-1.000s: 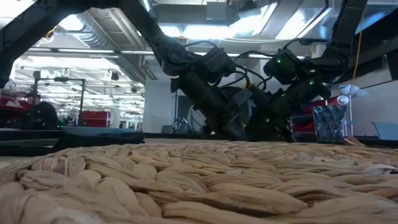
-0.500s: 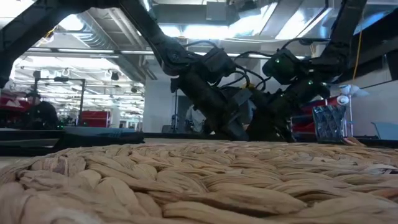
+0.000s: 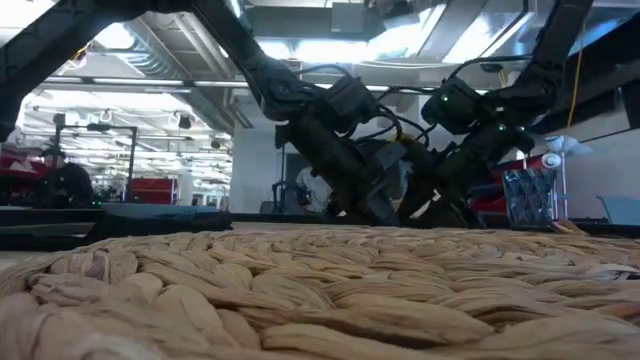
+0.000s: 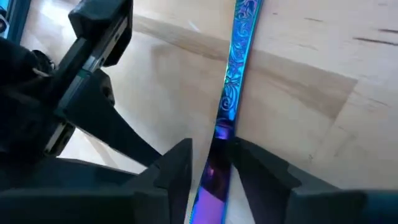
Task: Set table place
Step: Put the blue table knife on top of the brown placemat
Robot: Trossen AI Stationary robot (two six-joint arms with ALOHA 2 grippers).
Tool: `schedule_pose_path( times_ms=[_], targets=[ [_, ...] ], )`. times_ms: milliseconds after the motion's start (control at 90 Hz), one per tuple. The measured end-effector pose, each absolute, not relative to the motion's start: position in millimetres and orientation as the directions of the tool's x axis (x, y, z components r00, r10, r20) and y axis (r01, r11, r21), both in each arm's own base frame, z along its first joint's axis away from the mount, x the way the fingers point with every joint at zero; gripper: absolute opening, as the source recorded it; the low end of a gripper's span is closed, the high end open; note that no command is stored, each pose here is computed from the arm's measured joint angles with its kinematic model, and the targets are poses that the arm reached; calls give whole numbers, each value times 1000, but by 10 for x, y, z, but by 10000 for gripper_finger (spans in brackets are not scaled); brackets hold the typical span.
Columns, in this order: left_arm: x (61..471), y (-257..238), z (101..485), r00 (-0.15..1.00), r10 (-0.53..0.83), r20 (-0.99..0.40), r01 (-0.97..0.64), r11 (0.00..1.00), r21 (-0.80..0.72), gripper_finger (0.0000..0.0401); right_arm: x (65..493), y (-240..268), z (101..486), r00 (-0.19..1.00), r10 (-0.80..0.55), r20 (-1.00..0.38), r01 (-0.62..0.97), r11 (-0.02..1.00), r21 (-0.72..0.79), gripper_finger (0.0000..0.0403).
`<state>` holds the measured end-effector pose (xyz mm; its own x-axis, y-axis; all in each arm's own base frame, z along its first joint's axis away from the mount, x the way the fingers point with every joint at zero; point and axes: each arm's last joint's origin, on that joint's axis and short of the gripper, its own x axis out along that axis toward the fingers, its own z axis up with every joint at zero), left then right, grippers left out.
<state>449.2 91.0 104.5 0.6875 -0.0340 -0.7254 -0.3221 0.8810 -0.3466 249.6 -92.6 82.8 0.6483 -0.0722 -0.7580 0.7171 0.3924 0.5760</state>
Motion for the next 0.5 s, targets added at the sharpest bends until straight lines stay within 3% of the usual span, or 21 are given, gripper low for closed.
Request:
schedule_pose_path(
  times_ms=[500],
  targets=[
    [4566, 891, 1137, 699, -64, -712, -299, 878, -373, 0, 2499, -927, 830, 653, -74, -753, 714, 393, 580, 123]
  ],
)
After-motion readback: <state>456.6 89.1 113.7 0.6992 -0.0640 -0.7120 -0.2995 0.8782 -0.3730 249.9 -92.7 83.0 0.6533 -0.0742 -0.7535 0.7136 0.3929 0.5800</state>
